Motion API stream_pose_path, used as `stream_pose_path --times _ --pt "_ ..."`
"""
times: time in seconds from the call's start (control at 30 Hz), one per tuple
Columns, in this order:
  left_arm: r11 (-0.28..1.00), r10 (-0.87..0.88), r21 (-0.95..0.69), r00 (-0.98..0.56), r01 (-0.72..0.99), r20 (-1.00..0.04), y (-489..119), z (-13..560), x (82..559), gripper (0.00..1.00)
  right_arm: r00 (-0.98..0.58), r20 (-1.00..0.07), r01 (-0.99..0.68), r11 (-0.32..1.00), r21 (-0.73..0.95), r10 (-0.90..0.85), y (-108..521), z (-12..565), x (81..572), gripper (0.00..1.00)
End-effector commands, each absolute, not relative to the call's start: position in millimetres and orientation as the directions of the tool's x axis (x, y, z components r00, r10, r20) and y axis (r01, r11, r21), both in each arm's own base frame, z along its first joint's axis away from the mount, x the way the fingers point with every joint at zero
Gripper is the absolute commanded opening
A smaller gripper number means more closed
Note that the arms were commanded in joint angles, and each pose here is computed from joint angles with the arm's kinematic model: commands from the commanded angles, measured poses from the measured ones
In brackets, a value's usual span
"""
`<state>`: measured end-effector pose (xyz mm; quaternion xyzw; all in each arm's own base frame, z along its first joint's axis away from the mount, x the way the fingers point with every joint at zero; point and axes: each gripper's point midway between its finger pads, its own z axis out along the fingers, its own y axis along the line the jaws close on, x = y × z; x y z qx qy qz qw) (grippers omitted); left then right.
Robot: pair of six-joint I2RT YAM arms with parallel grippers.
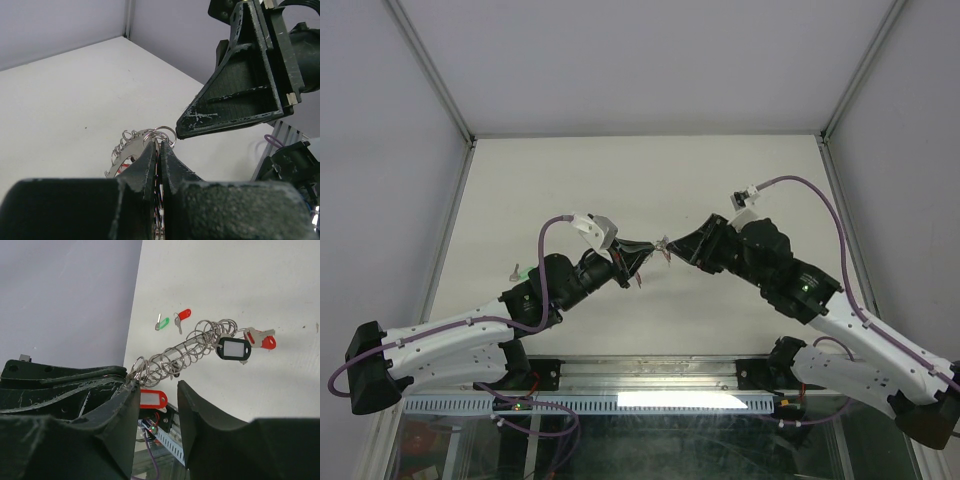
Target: Put the keys on the keyring
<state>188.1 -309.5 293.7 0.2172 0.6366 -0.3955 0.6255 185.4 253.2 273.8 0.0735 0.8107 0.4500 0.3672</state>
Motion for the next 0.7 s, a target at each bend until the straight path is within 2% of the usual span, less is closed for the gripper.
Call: stream_pose_path --times 0.0,0.67 --pt "0.555 -0.321 -0.261 -0.086 0.790 -0.943 -305.6 329.3 183.0 0.00 -0.730 -0.467 -0.227 0.467 0.855 0.499 265.3 297.1 188.0 0.37" --pt "0.546 -0.311 -0.251 -0.084 0.799 -0.947 -309.1 329.2 182.0 0.00 -0.749 -0.429 -0.218 0.424 0.879 0.504 271.5 293.2 195.2 0.24"
